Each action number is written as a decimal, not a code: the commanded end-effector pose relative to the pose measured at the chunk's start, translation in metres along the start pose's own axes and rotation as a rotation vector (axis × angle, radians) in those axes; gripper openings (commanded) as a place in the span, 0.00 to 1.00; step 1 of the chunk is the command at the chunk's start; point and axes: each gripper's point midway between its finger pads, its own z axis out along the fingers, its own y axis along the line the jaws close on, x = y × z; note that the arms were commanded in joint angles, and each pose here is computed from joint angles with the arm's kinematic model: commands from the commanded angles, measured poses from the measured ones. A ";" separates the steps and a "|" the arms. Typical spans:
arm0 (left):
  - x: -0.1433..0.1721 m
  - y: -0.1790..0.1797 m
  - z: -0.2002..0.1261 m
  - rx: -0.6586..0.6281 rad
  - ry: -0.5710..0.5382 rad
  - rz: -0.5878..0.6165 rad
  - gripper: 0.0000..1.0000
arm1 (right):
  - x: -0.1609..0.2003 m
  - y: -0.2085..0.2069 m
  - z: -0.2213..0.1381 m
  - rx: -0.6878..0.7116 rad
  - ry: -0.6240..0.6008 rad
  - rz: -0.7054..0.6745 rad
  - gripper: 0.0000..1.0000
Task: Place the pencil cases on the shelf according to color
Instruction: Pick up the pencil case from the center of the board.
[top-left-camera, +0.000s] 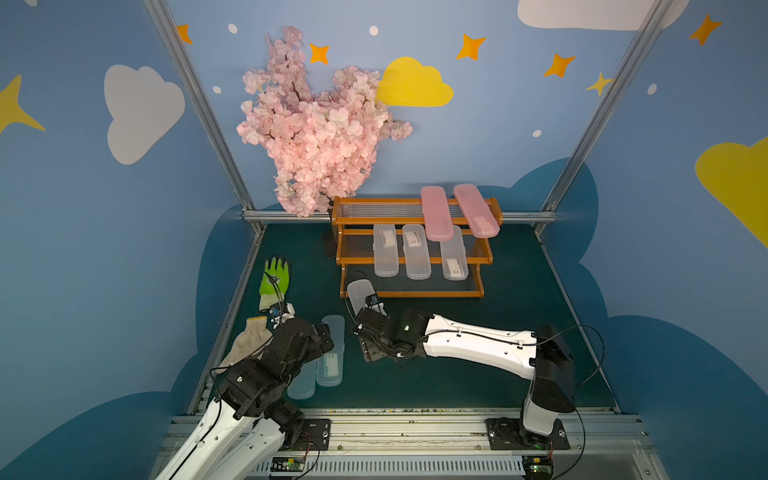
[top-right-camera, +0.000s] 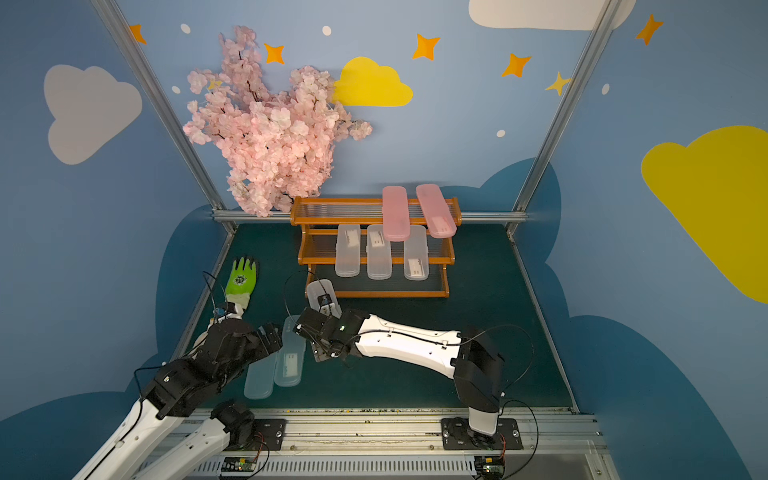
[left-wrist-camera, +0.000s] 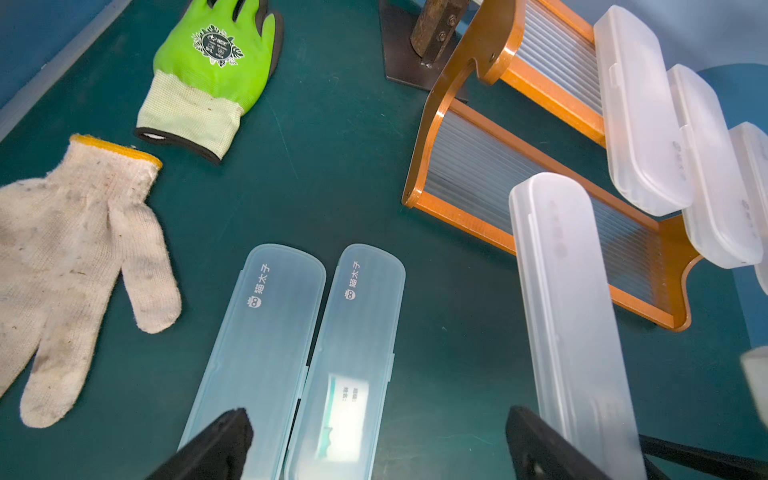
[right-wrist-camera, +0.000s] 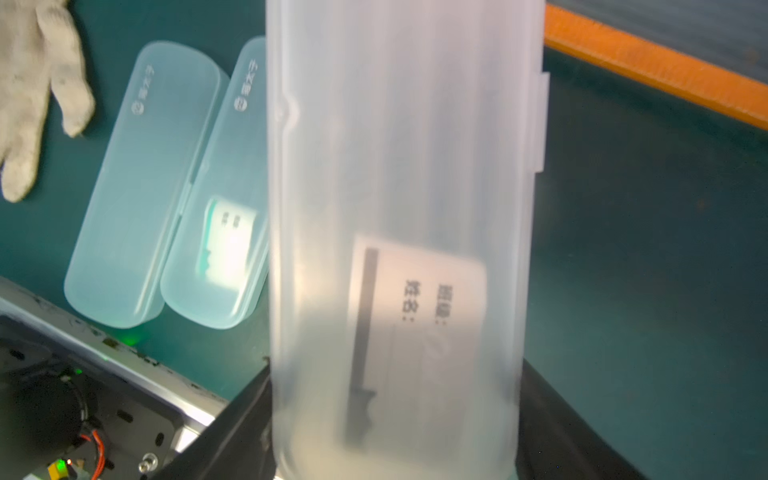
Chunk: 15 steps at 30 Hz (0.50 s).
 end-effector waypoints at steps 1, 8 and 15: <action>-0.005 -0.004 0.005 -0.003 -0.018 0.022 1.00 | -0.030 -0.010 -0.016 0.035 -0.085 0.005 0.72; -0.007 -0.008 0.018 -0.013 -0.021 0.024 1.00 | -0.076 -0.008 -0.014 0.047 -0.160 0.046 0.72; -0.012 -0.010 0.021 -0.018 -0.041 0.044 1.00 | -0.114 -0.006 0.003 0.010 -0.167 0.138 0.72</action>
